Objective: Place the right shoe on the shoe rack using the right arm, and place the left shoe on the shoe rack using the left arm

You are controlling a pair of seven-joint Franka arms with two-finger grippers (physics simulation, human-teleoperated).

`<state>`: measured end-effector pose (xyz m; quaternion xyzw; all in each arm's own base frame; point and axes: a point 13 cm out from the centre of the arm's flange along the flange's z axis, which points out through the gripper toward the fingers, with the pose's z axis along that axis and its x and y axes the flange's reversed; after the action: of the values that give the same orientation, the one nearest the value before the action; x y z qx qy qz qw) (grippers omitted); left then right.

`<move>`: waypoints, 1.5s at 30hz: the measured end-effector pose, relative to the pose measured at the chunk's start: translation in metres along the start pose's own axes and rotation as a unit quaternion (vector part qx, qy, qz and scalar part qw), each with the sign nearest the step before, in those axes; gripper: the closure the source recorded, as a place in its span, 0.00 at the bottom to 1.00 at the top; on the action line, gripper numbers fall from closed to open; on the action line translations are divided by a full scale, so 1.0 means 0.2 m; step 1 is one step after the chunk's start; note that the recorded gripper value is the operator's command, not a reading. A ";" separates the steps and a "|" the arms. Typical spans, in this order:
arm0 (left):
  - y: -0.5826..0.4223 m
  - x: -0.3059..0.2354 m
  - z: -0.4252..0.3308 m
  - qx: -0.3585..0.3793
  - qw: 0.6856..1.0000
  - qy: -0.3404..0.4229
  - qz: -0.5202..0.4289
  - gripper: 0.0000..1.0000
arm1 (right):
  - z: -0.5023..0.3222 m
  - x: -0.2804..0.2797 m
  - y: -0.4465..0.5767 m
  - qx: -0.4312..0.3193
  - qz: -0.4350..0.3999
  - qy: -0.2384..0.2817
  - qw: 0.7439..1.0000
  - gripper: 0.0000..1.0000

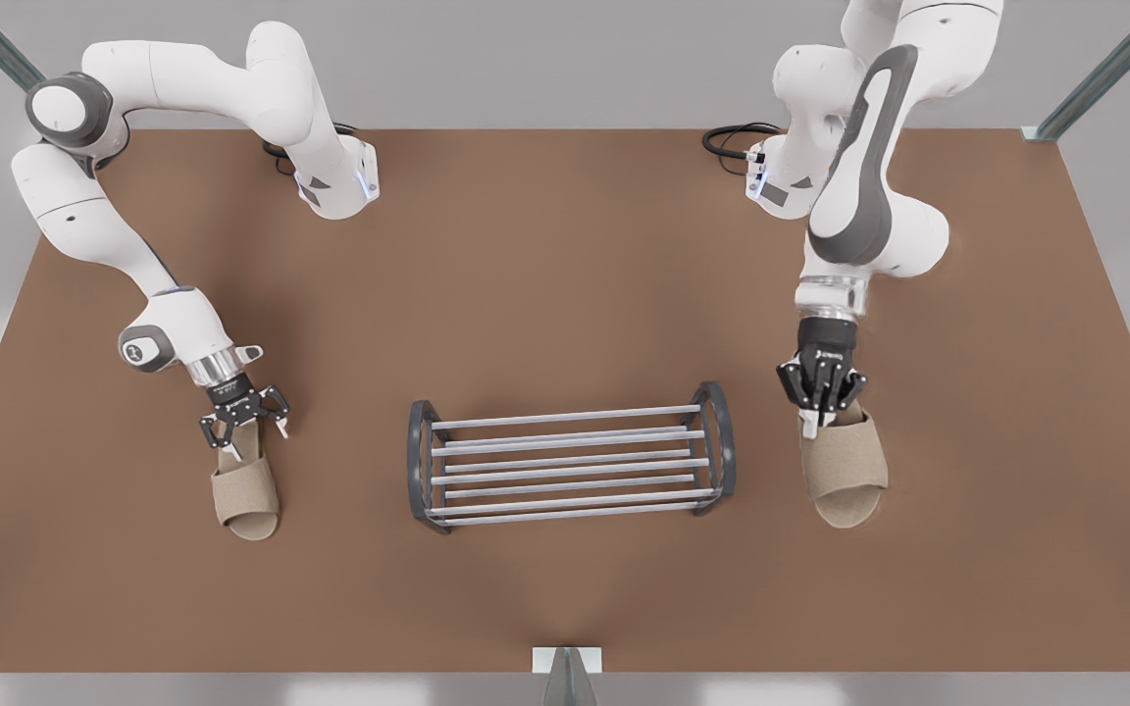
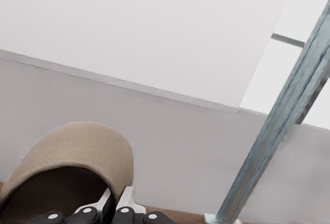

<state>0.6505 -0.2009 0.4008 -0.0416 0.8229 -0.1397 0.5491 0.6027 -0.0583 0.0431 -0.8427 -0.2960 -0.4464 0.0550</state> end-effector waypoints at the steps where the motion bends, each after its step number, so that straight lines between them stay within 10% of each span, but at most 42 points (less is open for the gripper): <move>1: -0.19 -0.01 -0.05 0.031 0.999 0.007 0.007 0.79 | 0.00 0.00 0.00 0.000 0.000 0.000 1.000 0.00; 9: -1.27 0.45 -0.43 0.206 0.971 0.104 0.060 0.79 | 0.00 0.02 0.00 0.001 0.004 0.002 1.000 0.00; 42: -0.77 0.89 0.31 0.106 0.985 0.137 -0.013 0.79 | 0.17 0.12 -0.01 -0.001 0.026 0.006 1.000 0.00; 45: -0.76 0.88 0.32 0.104 0.986 0.133 -0.014 0.00 | 0.19 0.12 0.00 -0.009 0.033 0.003 0.999 0.00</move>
<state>0.6264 -0.3972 0.2631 0.0234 0.8690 -0.2365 0.4340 0.6397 -0.0334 0.0390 -0.8512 -0.2636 -0.4496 0.0629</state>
